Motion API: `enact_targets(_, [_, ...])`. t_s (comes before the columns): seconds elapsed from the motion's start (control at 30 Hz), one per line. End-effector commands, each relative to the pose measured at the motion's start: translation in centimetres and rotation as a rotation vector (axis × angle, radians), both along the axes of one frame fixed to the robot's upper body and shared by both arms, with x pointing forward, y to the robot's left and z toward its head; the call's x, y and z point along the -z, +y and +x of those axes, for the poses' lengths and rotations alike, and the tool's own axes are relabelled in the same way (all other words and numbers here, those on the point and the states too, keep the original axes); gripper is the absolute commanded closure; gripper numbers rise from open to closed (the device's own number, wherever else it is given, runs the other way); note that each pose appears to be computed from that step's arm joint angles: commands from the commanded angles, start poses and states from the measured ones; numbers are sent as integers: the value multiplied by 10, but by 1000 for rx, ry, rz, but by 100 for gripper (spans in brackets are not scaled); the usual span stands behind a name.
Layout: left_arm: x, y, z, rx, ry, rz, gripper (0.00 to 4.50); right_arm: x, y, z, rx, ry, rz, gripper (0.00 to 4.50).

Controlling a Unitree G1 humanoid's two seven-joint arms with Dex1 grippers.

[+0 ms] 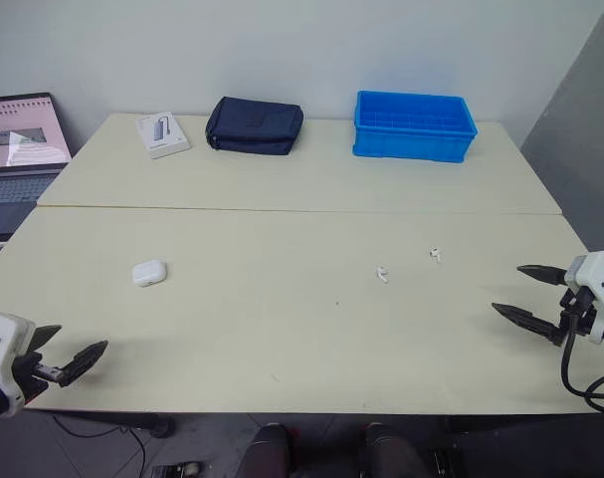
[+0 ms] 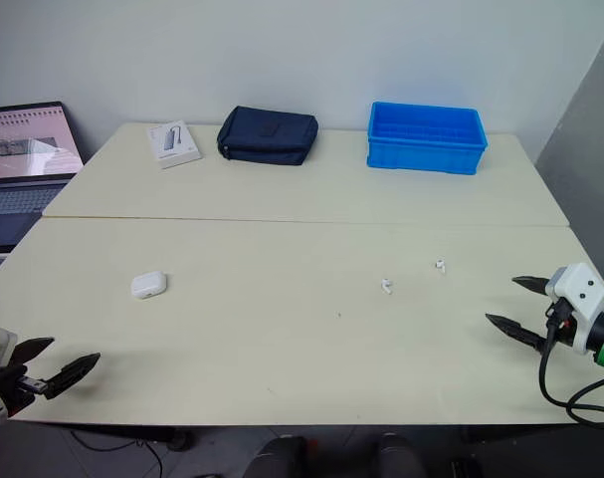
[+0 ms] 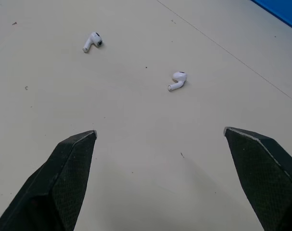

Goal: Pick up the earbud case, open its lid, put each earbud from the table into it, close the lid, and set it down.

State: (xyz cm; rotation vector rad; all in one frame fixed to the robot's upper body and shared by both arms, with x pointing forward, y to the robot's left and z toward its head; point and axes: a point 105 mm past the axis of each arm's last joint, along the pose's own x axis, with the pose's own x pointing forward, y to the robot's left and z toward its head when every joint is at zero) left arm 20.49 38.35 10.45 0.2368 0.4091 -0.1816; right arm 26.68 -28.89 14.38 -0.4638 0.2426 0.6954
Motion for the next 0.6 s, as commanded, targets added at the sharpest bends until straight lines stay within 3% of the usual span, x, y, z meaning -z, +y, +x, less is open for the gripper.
enact_targets(0.03, [-23,2,7,16,-67,42,0,-13,-2,2,-3,-45,-11,6])
enact_targets(0.33, [-38,-7,19,56,-145,-39,0,-13,0,5,0,-63,-2,6])
enact_targets(0.6, [-35,-15,15,105,-125,-24,0,-16,-1,7,6,-83,6,6])
